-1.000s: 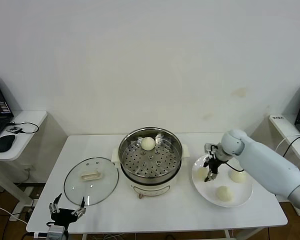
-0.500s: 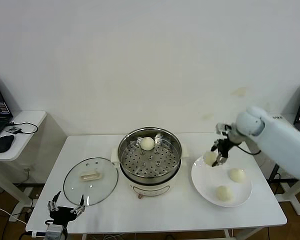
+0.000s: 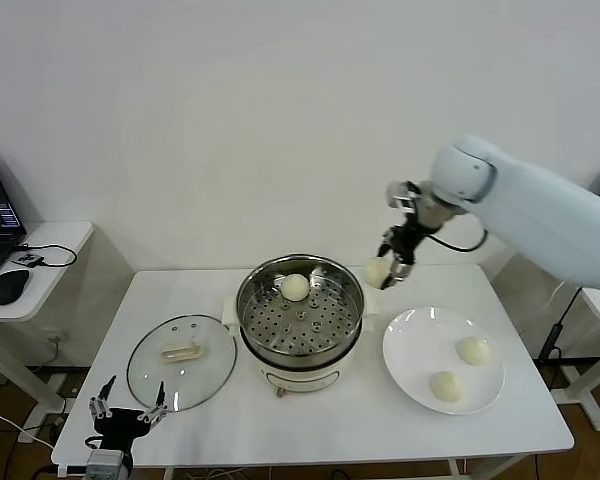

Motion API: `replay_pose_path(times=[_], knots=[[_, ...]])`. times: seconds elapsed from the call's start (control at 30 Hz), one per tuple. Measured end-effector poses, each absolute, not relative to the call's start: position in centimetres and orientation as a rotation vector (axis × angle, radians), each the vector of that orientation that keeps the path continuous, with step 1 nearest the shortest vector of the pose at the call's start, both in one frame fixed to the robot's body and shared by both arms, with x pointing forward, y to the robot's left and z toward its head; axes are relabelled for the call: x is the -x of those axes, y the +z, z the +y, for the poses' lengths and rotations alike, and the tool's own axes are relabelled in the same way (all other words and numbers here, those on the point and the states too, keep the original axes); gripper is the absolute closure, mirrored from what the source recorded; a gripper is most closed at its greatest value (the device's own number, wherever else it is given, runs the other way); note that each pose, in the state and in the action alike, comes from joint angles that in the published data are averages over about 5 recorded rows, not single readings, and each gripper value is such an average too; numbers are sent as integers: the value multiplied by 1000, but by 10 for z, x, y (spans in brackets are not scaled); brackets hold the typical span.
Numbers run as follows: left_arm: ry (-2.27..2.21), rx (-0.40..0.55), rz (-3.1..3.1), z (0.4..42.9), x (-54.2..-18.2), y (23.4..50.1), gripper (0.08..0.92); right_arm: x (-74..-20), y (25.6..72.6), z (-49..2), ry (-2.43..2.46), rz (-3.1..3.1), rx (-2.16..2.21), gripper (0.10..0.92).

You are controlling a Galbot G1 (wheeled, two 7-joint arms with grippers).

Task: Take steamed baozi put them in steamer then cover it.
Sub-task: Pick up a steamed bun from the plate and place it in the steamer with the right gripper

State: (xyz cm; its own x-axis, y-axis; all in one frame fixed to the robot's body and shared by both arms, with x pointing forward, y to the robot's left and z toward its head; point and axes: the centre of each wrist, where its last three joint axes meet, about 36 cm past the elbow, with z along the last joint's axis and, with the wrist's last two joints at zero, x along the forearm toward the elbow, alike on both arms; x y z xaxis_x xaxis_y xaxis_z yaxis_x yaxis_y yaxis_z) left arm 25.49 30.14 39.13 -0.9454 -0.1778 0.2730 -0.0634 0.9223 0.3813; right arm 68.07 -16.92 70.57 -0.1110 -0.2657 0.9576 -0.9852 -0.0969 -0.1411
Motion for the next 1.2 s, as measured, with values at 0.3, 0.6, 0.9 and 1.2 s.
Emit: replay_pose_path(times=[0.3,0.6,0.9,1.2], knots=[[-525,-214,-2799,305,-256,397,177,-699,698,-70,1306,-1354,-1485,352],[-502,-224,-2803,306,-256,395,177,-703,659,0,1327,-1279,-1507,354],[-493,-225,-2800,306,-256,393,177,-703,619,27,1326,-1253,-1499,352],[-482,-222,-2796,305,-257,390,177,-701,595,39,1313,-1249,-1504,351]])
